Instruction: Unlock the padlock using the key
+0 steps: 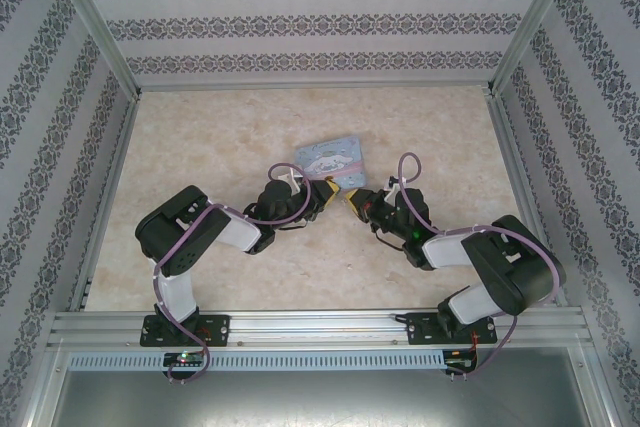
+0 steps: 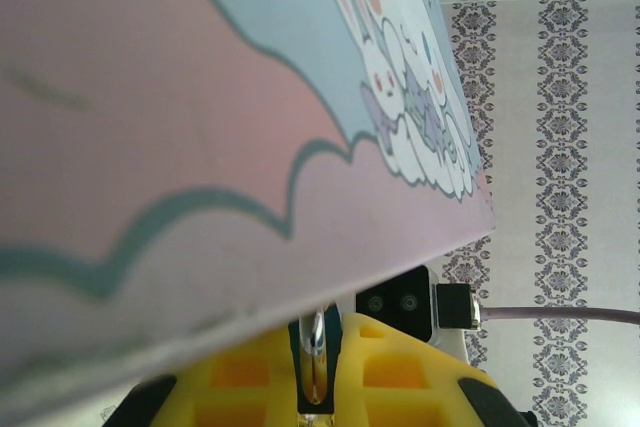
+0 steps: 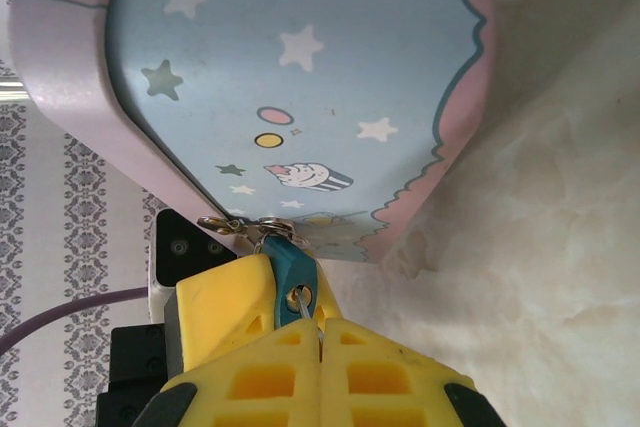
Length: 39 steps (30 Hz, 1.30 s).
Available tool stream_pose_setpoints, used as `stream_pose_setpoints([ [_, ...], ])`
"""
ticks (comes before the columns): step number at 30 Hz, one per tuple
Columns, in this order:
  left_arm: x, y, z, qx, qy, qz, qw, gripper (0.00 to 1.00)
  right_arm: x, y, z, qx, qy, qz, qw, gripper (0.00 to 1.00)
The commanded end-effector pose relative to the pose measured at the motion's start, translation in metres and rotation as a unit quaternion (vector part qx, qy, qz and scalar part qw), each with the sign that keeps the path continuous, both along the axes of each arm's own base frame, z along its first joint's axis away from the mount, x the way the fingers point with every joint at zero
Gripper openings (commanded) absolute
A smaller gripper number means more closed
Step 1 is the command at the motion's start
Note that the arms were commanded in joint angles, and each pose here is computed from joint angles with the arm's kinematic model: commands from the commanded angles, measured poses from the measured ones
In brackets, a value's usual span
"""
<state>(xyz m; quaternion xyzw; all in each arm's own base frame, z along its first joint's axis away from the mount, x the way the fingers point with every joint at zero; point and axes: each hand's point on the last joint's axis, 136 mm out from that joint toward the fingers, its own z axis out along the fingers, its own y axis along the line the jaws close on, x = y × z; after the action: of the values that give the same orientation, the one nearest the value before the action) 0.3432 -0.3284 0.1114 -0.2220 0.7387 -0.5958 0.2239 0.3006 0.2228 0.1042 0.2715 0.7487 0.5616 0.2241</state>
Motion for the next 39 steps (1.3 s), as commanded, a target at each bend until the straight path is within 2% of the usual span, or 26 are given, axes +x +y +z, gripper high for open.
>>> stream_pose_setpoints([
  [1, 0.008, -0.002, 0.02, -0.03, -0.033, 0.0, 0.999, 0.0, 0.007, 0.004, 0.011, 0.007, -0.019, 0.006, 1.0, 0.0],
  [15, 0.007, -0.005, 0.029, -0.054, -0.032, -0.005, 0.998, 0.0, 0.012, 0.007, 0.006, 0.008, -0.014, 0.001, 1.0, 0.0],
  [17, 0.007, -0.005, 0.03, -0.054, -0.033, -0.006, 0.998, 0.0, 0.021, 0.013, 0.022, 0.023, -0.033, 0.002, 0.999, 0.0],
  [26, 0.006, -0.007, 0.033, -0.063, -0.035, -0.011, 0.997, 0.0, 0.027, 0.026, 0.037, 0.044, -0.049, 0.026, 0.998, 0.0],
  [39, 0.0, -0.009, 0.049, -0.111, -0.023, -0.022, 0.993, 0.0, 0.044, 0.009, 0.036, 0.05, -0.043, 0.024, 0.998, 0.0],
])
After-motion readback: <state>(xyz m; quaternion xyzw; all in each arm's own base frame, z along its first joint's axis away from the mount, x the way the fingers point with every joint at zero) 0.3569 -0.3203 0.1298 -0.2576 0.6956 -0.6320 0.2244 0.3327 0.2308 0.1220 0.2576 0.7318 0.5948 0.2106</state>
